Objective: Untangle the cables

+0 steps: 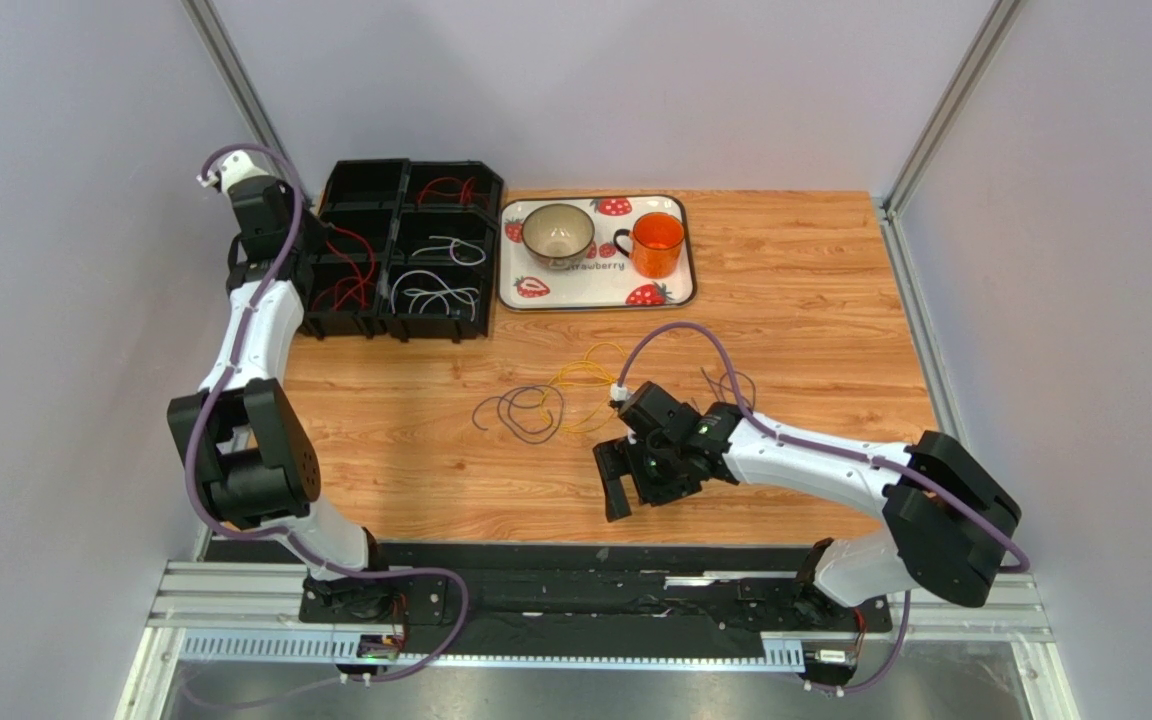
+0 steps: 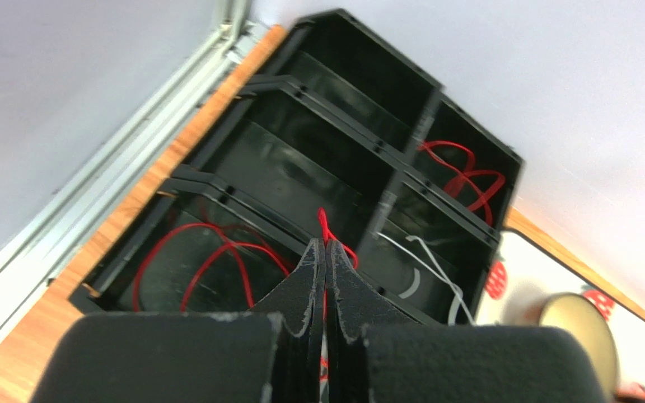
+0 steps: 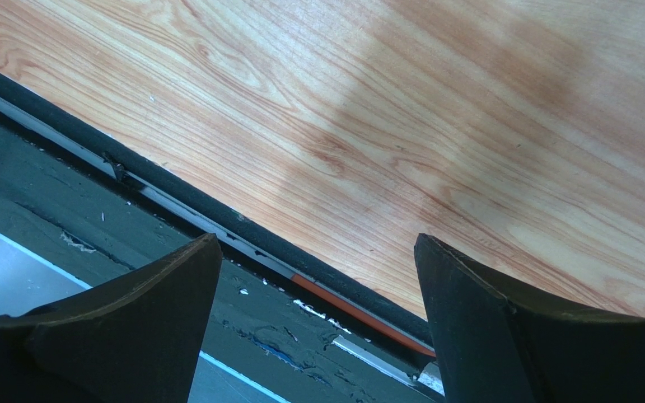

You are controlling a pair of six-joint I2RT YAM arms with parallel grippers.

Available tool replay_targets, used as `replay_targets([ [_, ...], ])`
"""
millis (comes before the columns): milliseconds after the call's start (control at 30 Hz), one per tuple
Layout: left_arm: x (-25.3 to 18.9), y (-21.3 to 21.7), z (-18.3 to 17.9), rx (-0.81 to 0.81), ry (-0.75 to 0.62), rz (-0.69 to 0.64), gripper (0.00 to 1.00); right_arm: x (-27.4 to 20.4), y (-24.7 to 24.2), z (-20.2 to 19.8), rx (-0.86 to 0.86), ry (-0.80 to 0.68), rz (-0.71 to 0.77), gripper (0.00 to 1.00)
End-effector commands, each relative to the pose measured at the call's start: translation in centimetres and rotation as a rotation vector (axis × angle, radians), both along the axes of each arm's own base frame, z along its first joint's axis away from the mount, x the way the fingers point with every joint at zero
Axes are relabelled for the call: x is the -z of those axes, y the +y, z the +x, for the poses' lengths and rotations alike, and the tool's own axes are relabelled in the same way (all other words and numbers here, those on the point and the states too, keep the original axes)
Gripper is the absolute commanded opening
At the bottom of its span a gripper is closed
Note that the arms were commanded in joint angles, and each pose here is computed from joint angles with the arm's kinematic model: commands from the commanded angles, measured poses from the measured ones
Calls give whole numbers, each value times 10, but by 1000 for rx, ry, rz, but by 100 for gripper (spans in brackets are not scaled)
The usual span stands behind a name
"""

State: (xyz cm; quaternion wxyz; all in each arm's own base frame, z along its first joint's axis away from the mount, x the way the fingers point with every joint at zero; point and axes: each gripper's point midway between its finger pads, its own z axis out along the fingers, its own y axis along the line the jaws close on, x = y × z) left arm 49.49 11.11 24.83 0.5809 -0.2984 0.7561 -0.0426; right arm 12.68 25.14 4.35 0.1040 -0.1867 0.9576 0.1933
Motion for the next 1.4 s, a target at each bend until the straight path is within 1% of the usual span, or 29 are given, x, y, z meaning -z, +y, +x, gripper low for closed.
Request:
replay_targets([
  [0, -3, 31, 6, -104, -18, 43, 0, -8, 11, 8, -16, -37, 25, 90],
  [33, -2, 34, 7, -112, -10, 51, 0, -8, 10, 9, -14, -38, 24, 90],
  [200, 49, 52, -4, -203, 134, 33, 0, -7, 12, 9, -12, -32, 24, 90],
  [233, 56, 57, -7, -229, 151, 24, 0, -7, 13, 8, -15, -29, 24, 90],
  [267, 72, 59, -15, -260, 208, 15, 0, -7, 12, 9, -11, -30, 24, 90],
  [300, 78, 70, -22, -326, 232, 27, 0, -8, 12, 9, -14, -31, 23, 90],
  [367, 96, 75, -29, -369, 281, 14, 0, -8, 12, 9, -11, -32, 22, 90],
  [433, 102, 75, -26, -358, 295, 15, 0, -7, 11, 9, -11, -32, 19, 89],
  [467, 113, 76, -31, -371, 346, 17, 0, -6, 10, 8, -12, -30, 18, 90],
  [500, 119, 78, -34, -405, 367, -3, 0, -6, 11, 8, -10, -29, 18, 89],
  [533, 115, 81, -31, -419, 369, -3, 0, -6, 10, 8, -12, -28, 16, 90],
  [567, 129, 80, -33, -418, 422, -9, 0, -6, 11, 8, -10, -29, 16, 90],
  [633, 129, 80, -24, -405, 429, -18, 0, -5, 10, 8, -10, -29, 16, 90],
  [667, 139, 77, -22, -385, 457, -31, 0, -6, 11, 8, -8, -30, 18, 89],
  [867, 131, 66, -1, -299, 426, -79, 0, -6, 10, 8, -7, -31, 15, 90],
  [900, 127, 64, 0, -289, 417, -86, 2, -6, 9, 8, -4, -30, 15, 90],
  [933, 125, 62, 1, -278, 414, -90, 4, -7, 9, 8, -1, -30, 18, 90],
  [967, 124, 58, 0, -258, 420, -102, 18, -9, 10, 8, -2, -33, 25, 89],
  [1033, 120, 57, -3, -258, 437, -101, 31, -11, 8, 7, 6, -33, 26, 89],
  [1067, 123, 59, -11, -276, 466, -101, 38, -14, 7, 6, 5, -39, 33, 89],
  [1133, 112, 59, -15, -287, 463, -93, 45, -16, 5, 5, 18, -42, 39, 89],
  [1167, 107, 58, -18, -286, 458, -90, 51, -18, 2, 3, 23, -47, 47, 89],
  [1200, 101, 58, -18, -280, 446, -85, 53, -18, 0, 2, 28, -48, 46, 89],
  [1233, 88, 56, -22, -278, 422, -77, 59, -19, -1, 1, 36, -47, 49, 89],
  [1300, 73, 56, -26, -277, 395, -64, 65, -20, -5, -1, 42, -50, 56, 89],
  [1333, 57, 56, -28, -275, 365, -56, 69, -21, -6, -2, 44, -52, 57, 89],
  [1367, 50, 55, -31, -274, 361, -50, 78, -23, -8, -3, 47, -53, 61, 89],
])
